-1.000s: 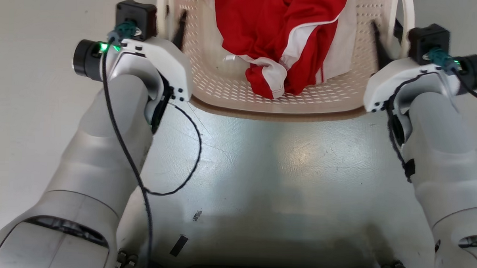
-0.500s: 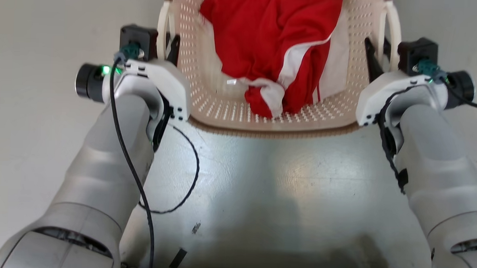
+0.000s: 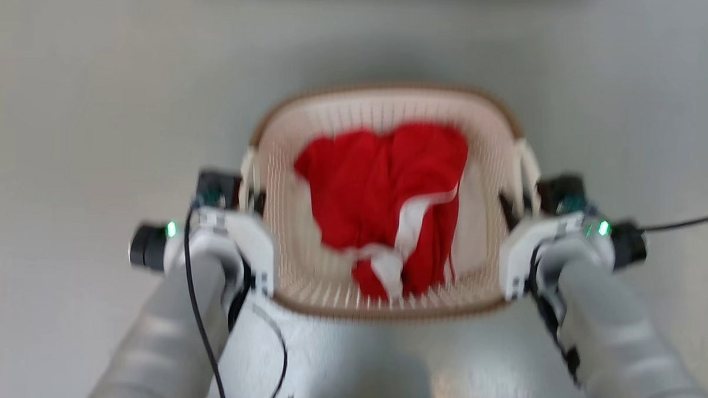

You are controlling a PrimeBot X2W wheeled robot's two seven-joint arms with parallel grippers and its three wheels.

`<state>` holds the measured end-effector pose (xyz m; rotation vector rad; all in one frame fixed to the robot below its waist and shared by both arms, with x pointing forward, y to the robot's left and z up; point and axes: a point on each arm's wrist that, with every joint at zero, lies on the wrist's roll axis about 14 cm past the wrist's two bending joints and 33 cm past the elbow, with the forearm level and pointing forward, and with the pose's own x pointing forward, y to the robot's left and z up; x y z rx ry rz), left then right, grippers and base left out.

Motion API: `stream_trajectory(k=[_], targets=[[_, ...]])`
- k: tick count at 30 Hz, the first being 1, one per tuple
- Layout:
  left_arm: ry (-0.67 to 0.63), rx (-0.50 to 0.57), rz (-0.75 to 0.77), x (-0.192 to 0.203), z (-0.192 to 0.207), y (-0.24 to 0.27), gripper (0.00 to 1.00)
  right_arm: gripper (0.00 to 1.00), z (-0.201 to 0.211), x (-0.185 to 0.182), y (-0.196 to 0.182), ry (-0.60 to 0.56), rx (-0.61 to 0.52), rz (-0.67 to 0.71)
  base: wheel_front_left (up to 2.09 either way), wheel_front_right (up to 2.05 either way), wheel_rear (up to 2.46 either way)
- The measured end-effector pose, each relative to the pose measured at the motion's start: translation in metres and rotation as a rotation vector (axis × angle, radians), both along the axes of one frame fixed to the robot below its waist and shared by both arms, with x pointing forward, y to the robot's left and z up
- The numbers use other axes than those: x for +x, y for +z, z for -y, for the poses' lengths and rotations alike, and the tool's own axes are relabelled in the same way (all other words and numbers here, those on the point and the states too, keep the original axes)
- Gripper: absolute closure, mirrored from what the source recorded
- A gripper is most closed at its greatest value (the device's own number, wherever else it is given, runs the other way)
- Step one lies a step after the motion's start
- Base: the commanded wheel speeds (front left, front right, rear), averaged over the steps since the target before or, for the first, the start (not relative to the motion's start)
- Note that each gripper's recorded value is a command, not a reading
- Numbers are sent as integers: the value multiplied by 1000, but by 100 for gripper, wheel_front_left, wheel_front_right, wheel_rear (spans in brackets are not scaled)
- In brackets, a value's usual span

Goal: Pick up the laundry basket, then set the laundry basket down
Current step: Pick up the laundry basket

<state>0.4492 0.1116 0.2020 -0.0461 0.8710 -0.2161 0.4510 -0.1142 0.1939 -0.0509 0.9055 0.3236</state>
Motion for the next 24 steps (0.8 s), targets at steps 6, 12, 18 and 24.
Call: stream_trajectory(k=[6,12,18,24], targets=[[1,-11,-20,-45,1,25,100,100,-1,-46,28,5,5,-43,0,0,0],[-12,-17,-36,-87,4,49,100,100,-1,-90,54,-14,15,-70,0,0,0],[-17,-24,-52,-131,6,66,100,100,-1,-131,75,-16,15,-91,0,0,0],[-40,-27,-23,-165,13,83,100,100,0,-164,94,-20,13,-73,0,0,0]])
